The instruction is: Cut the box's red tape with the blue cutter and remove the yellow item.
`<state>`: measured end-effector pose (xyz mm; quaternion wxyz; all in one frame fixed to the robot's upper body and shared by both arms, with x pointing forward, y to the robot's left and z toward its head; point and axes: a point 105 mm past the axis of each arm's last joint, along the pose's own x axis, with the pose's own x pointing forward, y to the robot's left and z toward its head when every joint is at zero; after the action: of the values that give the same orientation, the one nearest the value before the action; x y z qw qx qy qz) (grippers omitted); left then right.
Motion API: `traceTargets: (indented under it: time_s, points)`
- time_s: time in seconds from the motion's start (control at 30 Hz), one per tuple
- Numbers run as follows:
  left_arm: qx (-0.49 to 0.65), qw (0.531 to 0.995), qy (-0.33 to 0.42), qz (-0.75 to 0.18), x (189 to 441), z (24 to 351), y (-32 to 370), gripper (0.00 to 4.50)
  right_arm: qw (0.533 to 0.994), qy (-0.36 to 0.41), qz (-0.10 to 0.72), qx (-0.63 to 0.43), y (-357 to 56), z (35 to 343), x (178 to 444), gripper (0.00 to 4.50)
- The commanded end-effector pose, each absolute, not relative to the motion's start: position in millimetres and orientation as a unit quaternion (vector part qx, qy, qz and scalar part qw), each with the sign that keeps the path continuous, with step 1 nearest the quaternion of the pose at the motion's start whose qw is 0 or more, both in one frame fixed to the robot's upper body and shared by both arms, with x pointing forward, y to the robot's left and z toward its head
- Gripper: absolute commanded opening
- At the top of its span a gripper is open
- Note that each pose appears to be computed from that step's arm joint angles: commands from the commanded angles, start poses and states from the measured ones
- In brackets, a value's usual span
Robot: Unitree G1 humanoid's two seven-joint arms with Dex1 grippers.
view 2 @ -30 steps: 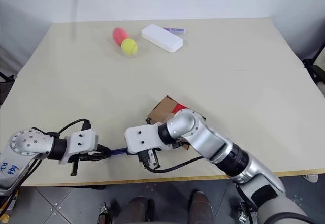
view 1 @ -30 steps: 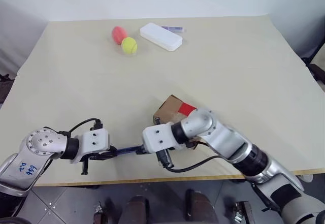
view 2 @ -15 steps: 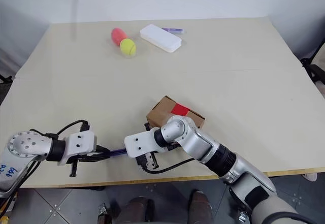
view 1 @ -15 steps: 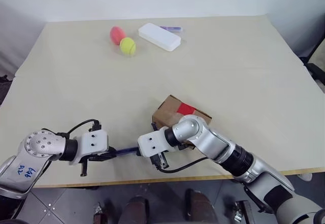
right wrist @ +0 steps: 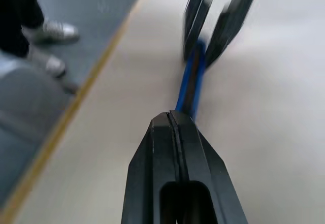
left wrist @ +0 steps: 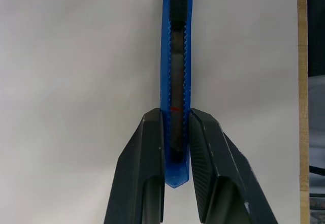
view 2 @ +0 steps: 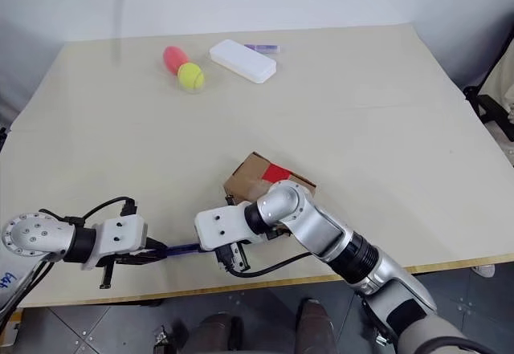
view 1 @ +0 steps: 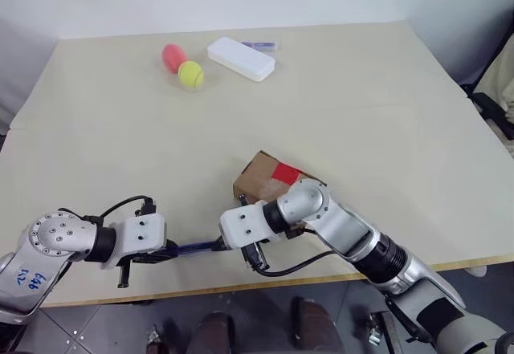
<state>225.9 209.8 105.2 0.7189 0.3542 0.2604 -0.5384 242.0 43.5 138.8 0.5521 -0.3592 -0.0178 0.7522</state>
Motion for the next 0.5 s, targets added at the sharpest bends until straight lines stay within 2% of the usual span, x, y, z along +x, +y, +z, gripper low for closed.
traceTargets:
  time_s: [0.03,0.5]
  points:
    - [0.328,0.697,0.297,-0.565,211.5,85.5,206.3,0.37,0.543,-0.021,0.751,-0.377,41.9,134.8,243.5,0.01]
    - [0.324,0.698,0.293,-0.567,213.0,87.2,201.4,0.37,0.548,-0.007,0.743,-0.384,51.5,113.8,254.4,0.01]
